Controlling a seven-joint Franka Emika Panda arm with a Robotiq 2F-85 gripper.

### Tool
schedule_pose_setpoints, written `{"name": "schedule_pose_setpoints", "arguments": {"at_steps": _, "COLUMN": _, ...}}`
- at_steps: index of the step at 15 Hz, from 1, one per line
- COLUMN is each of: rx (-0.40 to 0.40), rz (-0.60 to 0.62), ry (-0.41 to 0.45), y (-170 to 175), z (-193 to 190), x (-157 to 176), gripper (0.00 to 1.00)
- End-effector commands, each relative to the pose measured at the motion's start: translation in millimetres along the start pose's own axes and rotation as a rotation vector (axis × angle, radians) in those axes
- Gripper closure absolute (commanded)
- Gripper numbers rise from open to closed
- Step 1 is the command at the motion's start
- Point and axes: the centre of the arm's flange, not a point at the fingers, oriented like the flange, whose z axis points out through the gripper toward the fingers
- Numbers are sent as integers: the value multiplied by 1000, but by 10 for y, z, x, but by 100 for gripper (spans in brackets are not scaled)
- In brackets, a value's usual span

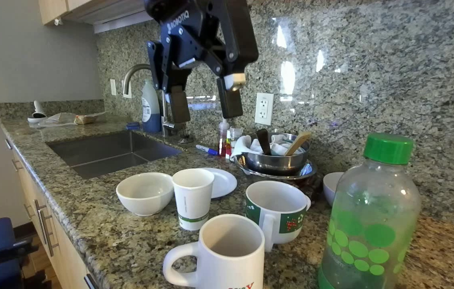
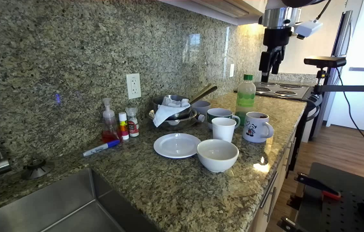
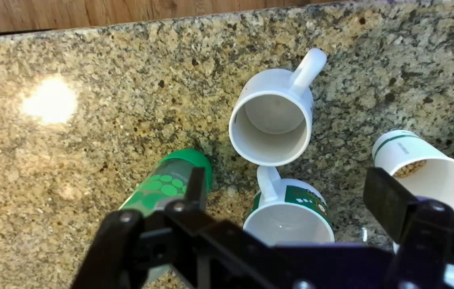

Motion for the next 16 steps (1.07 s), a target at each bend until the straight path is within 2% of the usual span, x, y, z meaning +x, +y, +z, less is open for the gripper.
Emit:
{"name": "schedule_pose_setpoints", "arguments": {"at_steps": 1, "rx": 7, "rz": 44, "ry": -13, "y": -105, "z": 177, "x": 54, "gripper": 0}}
{"name": "schedule_pose_setpoints", "arguments": {"at_steps": 8, "rx": 48, "rz": 233, "ry": -65, "y": -305, "z": 588, "x": 47, "gripper": 0}}
{"name": "schedule_pose_setpoints", "arguments": {"at_steps": 16, "rx": 60, "rz": 424, "ry": -148, "y": -331, "z": 1054, "x": -445, "gripper": 0}}
